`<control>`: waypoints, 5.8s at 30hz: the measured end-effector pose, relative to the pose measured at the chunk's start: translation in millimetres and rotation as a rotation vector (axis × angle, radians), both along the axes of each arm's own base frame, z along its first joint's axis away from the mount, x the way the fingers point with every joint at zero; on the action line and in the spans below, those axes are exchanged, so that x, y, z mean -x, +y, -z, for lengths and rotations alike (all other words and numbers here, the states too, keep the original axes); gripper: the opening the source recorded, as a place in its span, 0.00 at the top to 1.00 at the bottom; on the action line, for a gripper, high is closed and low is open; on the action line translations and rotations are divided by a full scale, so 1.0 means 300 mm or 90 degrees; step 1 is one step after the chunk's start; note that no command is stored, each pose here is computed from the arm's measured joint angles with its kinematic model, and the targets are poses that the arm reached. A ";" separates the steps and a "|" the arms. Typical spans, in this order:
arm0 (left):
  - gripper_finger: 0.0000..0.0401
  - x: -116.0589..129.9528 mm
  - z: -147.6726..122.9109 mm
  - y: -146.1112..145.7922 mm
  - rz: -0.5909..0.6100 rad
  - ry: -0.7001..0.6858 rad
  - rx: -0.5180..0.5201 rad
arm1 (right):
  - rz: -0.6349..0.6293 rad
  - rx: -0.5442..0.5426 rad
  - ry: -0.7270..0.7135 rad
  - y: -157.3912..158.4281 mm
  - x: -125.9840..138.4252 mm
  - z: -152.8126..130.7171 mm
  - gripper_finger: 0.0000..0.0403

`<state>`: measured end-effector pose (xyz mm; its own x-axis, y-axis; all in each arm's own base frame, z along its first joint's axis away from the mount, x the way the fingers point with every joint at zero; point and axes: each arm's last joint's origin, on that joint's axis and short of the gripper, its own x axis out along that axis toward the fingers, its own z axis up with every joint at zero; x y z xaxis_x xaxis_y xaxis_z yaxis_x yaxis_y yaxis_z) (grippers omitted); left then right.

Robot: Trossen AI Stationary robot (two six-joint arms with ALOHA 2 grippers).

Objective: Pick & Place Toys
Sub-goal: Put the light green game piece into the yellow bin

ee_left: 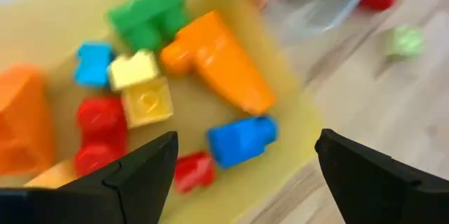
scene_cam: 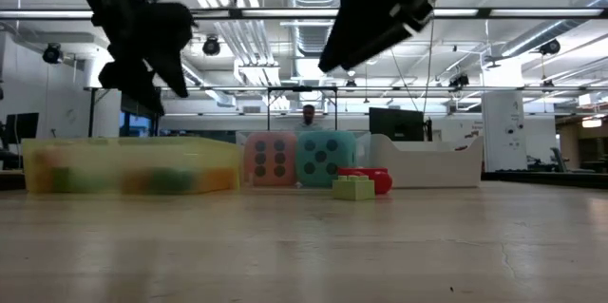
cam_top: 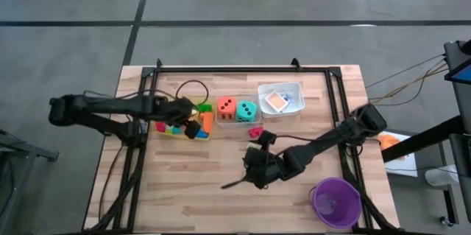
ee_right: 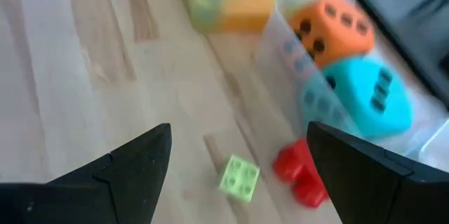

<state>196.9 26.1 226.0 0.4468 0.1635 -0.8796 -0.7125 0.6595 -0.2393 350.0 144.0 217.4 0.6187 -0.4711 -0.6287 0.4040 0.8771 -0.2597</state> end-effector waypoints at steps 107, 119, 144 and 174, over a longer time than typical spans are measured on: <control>0.16 -0.248 0.009 -0.452 0.517 -0.351 -0.308 | -0.173 -0.180 -0.102 -0.013 -0.049 0.008 0.78; 0.17 -0.345 0.030 -0.501 0.566 -0.362 -0.297 | -0.222 -0.165 -0.131 0.033 -0.053 -0.037 0.78; 0.77 -0.344 0.037 -0.505 0.592 -0.360 -0.270 | -0.246 -0.174 -0.105 0.047 -0.046 -0.035 0.78; 0.80 -0.349 0.031 -0.460 0.397 -0.329 -0.284 | -0.199 -0.200 -0.075 0.034 -0.034 -0.023 0.19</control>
